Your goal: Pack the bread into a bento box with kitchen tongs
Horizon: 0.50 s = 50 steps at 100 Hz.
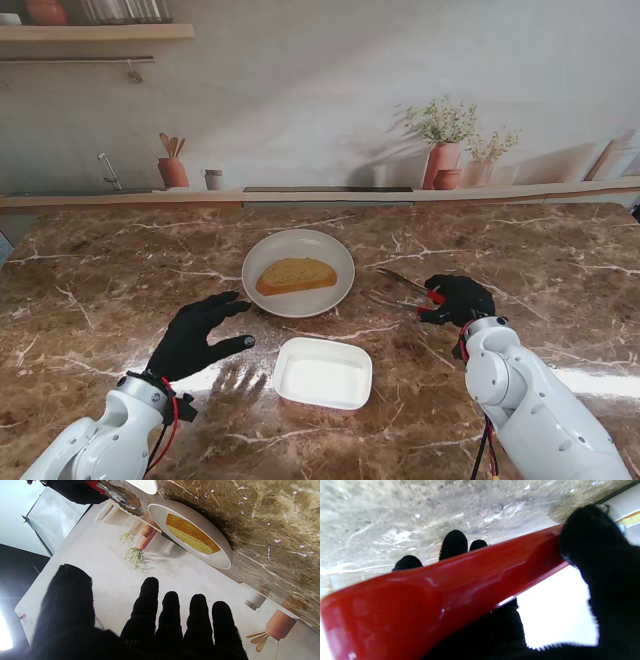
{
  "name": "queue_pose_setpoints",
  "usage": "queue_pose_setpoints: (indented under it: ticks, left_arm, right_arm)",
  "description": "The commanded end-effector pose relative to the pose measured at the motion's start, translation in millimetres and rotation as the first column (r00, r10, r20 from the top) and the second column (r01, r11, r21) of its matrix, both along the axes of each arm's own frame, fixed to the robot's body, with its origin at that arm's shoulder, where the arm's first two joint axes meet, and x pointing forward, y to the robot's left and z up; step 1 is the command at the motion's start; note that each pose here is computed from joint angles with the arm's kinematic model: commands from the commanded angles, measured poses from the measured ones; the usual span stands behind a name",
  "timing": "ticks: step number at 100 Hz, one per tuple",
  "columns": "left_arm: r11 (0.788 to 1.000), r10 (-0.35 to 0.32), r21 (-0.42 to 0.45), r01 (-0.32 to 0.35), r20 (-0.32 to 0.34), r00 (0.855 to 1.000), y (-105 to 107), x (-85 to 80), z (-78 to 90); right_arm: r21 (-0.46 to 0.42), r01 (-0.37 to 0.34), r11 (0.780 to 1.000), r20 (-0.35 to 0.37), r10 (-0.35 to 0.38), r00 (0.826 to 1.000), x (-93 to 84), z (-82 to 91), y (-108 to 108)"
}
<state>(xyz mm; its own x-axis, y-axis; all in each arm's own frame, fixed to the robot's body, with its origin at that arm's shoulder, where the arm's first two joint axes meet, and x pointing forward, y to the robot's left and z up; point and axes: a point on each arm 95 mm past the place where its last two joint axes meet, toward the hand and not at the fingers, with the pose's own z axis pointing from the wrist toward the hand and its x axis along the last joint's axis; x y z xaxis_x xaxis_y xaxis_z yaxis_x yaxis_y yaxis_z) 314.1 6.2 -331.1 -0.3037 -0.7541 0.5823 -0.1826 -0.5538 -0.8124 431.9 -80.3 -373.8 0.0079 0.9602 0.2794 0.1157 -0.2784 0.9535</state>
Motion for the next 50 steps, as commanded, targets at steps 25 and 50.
queue_pose_setpoints:
  ticks: [25,50]
  left_arm:
    - [0.999,-0.023,0.03,0.023,-0.019,1.0,0.4,4.2,3.3]
    - [0.998,-0.027,0.049,0.029,-0.037,0.999,1.7,8.9,5.4]
  right_arm:
    - [-0.005,-0.064,0.998,0.044,0.064,0.997,14.4,28.3,15.2]
    - [-0.024,-0.131,0.991,0.035,0.132,0.991,22.8,50.1,28.0]
